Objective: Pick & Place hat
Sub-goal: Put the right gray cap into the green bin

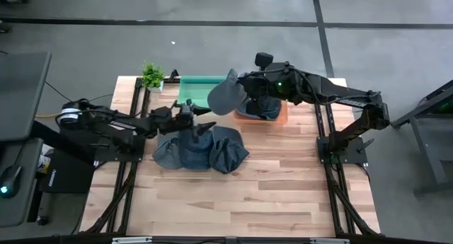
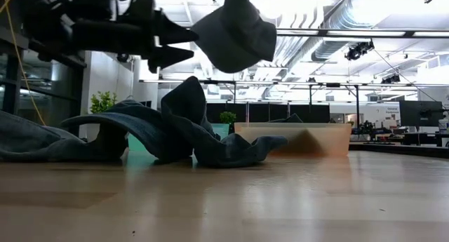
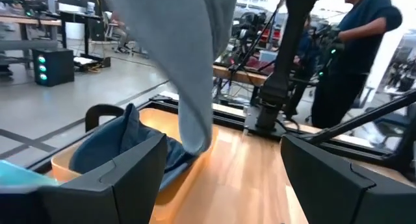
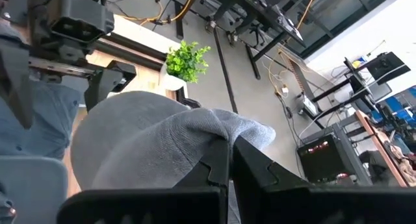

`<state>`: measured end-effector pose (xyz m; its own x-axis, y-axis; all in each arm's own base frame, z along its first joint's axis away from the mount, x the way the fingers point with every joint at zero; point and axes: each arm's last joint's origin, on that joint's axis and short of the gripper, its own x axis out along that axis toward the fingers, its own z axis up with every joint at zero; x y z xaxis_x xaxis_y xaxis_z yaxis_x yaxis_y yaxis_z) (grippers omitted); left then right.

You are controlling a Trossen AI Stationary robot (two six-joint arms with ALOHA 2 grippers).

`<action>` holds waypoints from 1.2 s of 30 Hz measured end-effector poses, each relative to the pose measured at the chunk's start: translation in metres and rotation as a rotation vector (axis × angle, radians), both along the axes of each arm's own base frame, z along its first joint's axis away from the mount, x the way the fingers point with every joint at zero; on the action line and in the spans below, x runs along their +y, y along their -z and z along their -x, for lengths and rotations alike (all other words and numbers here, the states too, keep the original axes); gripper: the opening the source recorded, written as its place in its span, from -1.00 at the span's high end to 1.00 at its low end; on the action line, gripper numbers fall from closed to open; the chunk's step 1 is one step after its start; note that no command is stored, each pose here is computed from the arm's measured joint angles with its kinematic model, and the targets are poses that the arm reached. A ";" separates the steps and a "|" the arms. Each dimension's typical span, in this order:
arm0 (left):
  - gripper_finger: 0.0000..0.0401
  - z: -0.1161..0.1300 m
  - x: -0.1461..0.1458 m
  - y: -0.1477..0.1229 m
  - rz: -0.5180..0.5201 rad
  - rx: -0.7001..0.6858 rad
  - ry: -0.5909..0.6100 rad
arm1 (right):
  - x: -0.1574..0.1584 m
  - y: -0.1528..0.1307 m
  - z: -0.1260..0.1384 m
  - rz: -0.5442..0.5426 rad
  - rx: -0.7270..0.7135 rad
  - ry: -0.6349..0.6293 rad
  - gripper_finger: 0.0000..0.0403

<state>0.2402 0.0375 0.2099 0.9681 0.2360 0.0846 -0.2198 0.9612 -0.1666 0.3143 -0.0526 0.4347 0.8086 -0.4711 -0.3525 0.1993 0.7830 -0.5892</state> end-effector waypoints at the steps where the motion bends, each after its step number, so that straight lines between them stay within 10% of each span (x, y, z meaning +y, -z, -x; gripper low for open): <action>1: -0.49 -0.004 0.001 -0.001 -0.004 0.003 -0.013 | -0.001 0.000 0.000 -0.001 0.004 0.001 1.00; 16: -0.40 -0.049 0.010 -0.017 -0.014 0.010 -0.113 | -0.003 0.005 0.003 -0.021 0.048 0.015 1.00; 28: 0.87 -0.049 0.012 -0.014 -0.007 0.047 -0.190 | -0.003 0.005 0.003 -0.026 0.050 0.019 1.00; 36: 0.96 -0.049 0.012 -0.012 -0.030 0.070 -0.191 | -0.003 0.006 0.003 -0.033 0.050 0.005 1.00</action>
<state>0.2891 0.0500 0.2222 0.9099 0.4140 0.0280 -0.4083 0.9054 -0.1164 0.3117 -0.0552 0.4291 0.7873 -0.4621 -0.4082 0.1737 0.8015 -0.5722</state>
